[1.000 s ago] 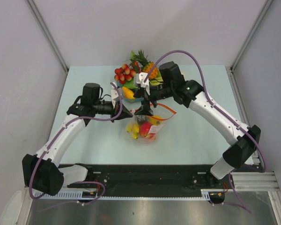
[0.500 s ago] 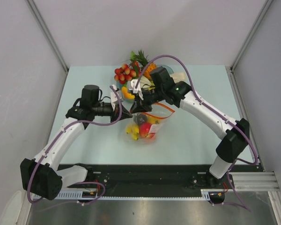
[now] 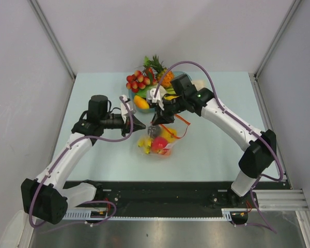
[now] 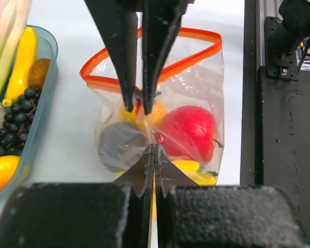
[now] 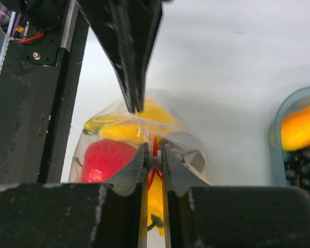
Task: Place the food in the zip-top bag and seal the zipper
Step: Zip the zipper food storage bag at the center of the board.
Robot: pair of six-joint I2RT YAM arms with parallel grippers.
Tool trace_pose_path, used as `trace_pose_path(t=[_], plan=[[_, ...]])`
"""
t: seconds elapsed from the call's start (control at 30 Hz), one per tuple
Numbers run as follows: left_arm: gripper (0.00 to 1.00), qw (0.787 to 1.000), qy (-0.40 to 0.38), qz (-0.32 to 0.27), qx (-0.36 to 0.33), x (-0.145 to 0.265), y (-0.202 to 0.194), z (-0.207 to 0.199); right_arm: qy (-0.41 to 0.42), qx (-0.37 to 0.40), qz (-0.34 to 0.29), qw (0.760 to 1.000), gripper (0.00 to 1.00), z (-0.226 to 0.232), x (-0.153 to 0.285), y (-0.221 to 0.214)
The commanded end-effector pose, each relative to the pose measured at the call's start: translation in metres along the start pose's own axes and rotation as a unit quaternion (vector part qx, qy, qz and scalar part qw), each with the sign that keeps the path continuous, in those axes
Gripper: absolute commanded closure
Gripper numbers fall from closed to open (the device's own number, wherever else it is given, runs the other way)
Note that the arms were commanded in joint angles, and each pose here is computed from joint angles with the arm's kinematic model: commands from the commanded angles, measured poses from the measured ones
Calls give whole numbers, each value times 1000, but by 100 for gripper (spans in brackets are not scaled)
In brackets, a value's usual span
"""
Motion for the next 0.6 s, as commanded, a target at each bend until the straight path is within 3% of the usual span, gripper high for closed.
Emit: trace_pose_path(t=[0.0,0.03,0.13,0.17,0.27,0.43,0.57], plan=[[100,999,4,-20,-36,6,14,-4,-20,1,5,1000,100,-3,15,1],[100,999,2,-18,-37,6,14,-5,-21,1,-2,1000,100,-3,15,5],[68,999,12,-13,-28,5,17,-2,-33,3,-28,999,100,-8,16,22],[53,1000,16,-9,-22,4,17,0,-40,16,-43,998,100,-11,19,33],[32,1000,16,-6,-22,2,20,1,-39,27,-59,997,100,-7,16,47],[30,999,8,-10,-31,-6,22,-4,-33,38,-67,997,100,1,12,59],[39,1000,14,-13,-20,-12,21,-2,-29,48,-69,996,100,5,10,64]])
Point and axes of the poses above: each gripper's point midway between its finger pads, its own x axis back along the fingers, its own z axis along the line the jaws close on, y = z × x, the point moved 1 cm from there along x, back along the fingers, and after that the axes turned 9 degrees about x, right-handed, at the moved point
